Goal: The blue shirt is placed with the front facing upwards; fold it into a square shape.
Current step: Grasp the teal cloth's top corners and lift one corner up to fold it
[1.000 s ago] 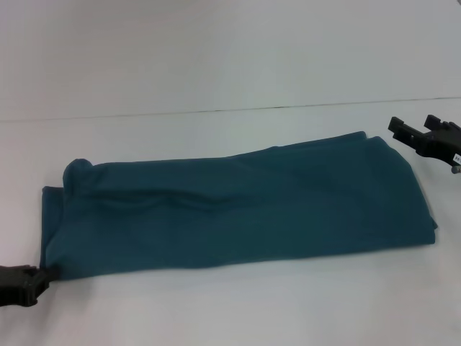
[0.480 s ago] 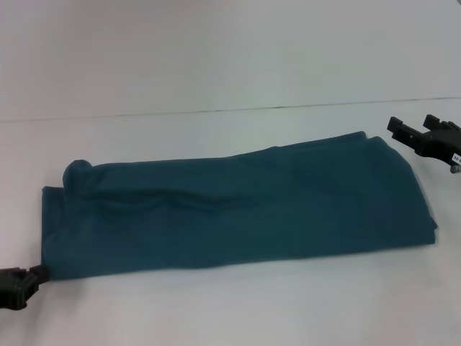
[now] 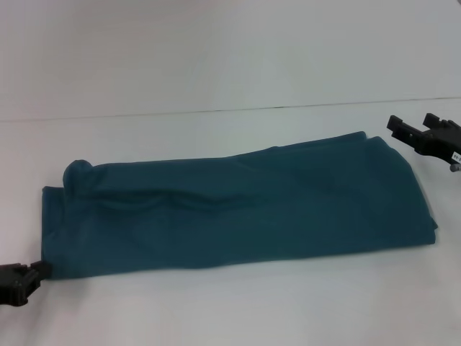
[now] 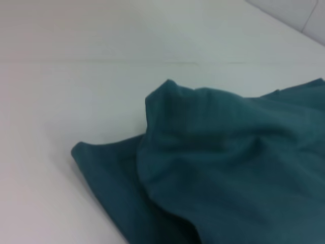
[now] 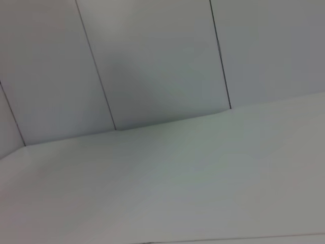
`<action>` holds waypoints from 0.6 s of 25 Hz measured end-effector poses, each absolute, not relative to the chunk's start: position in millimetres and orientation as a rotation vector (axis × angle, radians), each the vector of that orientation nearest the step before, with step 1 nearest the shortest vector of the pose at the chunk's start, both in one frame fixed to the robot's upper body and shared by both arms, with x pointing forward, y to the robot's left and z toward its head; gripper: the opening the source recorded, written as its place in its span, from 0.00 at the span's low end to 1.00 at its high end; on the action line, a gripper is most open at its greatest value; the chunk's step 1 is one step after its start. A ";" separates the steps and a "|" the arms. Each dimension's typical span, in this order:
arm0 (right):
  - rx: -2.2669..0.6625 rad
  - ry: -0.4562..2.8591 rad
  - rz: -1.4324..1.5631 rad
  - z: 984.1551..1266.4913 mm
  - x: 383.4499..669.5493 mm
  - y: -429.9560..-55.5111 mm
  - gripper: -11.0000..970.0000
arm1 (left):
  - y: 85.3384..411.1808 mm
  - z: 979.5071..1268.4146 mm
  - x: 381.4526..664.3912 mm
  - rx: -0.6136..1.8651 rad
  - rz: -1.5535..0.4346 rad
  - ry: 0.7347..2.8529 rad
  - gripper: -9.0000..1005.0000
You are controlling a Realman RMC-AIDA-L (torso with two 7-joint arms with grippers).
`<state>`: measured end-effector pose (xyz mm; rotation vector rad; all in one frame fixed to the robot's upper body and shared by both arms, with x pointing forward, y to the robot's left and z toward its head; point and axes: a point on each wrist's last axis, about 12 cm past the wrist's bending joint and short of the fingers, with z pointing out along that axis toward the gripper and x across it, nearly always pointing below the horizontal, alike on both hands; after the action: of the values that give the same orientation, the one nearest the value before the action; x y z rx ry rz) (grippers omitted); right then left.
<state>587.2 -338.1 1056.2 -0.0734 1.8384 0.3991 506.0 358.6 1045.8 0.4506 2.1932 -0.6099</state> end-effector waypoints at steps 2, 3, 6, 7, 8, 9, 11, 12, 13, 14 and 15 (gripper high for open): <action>-0.071 1.838 0.398 1056.3 587.3 -338.4 0.91 | 359.3 1046.6 505.7 0.448 -0.613 2.193 0.05; -0.071 1.838 0.398 1056.3 587.3 -338.4 0.91 | 360.2 1047.1 505.0 0.443 -0.618 2.194 0.05; -0.069 1.841 0.394 1056.0 587.3 -338.8 0.91 | 363.0 1047.5 504.0 0.413 -0.614 2.187 0.11; -0.068 1.842 0.392 1055.7 587.3 -339.0 0.91 | 364.1 1047.7 503.8 0.400 -0.613 2.183 0.14; -0.067 1.844 0.390 1055.4 587.2 -339.2 0.91 | 365.1 1047.6 503.3 0.381 -0.614 2.178 0.16; -0.067 1.846 0.389 1055.1 587.0 -339.4 0.91 | 365.1 1047.6 502.8 0.373 -0.620 2.175 0.18; -0.065 1.848 0.386 1054.5 586.4 -340.0 0.91 | 363.5 1047.6 502.2 0.375 -0.635 2.172 0.22; -0.063 1.849 0.385 1054.3 586.2 -340.3 0.91 | 362.2 1047.2 502.2 0.381 -0.641 2.174 0.24; -0.062 1.850 0.384 1054.1 585.8 -340.7 0.91 | 361.0 1046.8 502.3 0.386 -0.645 2.176 0.27; -0.062 1.850 0.384 1054.1 585.8 -340.7 0.91 | 359.5 1046.0 503.0 0.387 -0.648 2.181 0.29; -0.061 1.850 0.384 1053.9 585.6 -340.8 0.91 | 357.8 1045.1 503.5 0.388 -0.651 2.186 0.31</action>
<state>585.6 -340.8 1053.9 -0.0614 1.8500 0.3842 503.5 357.8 1045.1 0.3878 2.1863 -0.6506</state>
